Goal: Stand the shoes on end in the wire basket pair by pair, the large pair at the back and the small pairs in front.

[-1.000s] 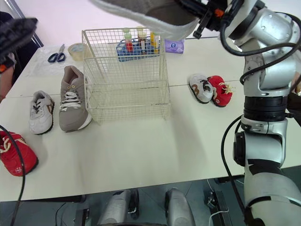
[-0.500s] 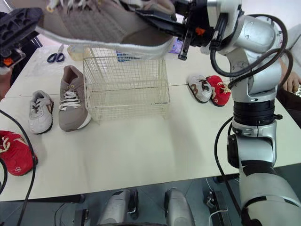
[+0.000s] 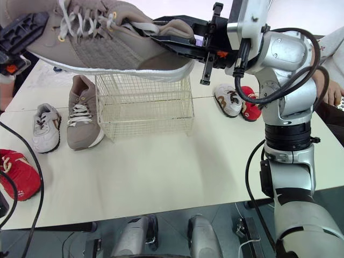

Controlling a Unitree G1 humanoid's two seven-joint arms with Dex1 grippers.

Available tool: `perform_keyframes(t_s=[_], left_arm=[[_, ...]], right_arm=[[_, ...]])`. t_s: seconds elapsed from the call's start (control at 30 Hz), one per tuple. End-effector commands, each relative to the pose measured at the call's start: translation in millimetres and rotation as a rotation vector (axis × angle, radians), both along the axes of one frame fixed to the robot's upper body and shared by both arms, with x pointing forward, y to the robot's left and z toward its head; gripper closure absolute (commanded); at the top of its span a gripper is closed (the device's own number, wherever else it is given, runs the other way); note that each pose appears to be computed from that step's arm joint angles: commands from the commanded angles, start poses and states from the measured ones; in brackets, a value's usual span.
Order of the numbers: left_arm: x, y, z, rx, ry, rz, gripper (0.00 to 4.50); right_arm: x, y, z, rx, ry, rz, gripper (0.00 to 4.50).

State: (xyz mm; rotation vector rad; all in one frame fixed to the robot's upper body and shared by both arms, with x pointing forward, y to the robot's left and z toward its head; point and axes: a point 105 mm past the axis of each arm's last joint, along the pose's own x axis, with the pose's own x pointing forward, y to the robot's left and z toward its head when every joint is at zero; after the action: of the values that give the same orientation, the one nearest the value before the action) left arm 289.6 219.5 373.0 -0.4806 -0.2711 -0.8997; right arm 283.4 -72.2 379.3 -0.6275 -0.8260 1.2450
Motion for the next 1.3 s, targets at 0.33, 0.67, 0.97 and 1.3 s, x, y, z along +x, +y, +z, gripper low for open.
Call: perform_keyframes(t_s=[0.33,0.67,0.97,1.3], left_arm=[[-25.9,16.3,23.2,-0.320,-0.177,0.117,3.87],[-9.8,-26.5,14.3,-0.509,-0.248,0.143,3.87],[4.5,-37.2,-0.3,-0.584,-0.240,0.154,3.87],[5.9,-54.3,-40.7,-0.559,-0.119,0.099,3.87]], right_arm=[[39.1,-81.0,17.1,0.932,0.741,0.160,0.06],[27.9,15.9,-21.3,1.009,1.071,0.387,0.06],[24.3,44.3,-6.9,0.943,1.007,0.480,0.06],[42.8,55.6,1.9,0.972,0.933,0.425,0.06]])
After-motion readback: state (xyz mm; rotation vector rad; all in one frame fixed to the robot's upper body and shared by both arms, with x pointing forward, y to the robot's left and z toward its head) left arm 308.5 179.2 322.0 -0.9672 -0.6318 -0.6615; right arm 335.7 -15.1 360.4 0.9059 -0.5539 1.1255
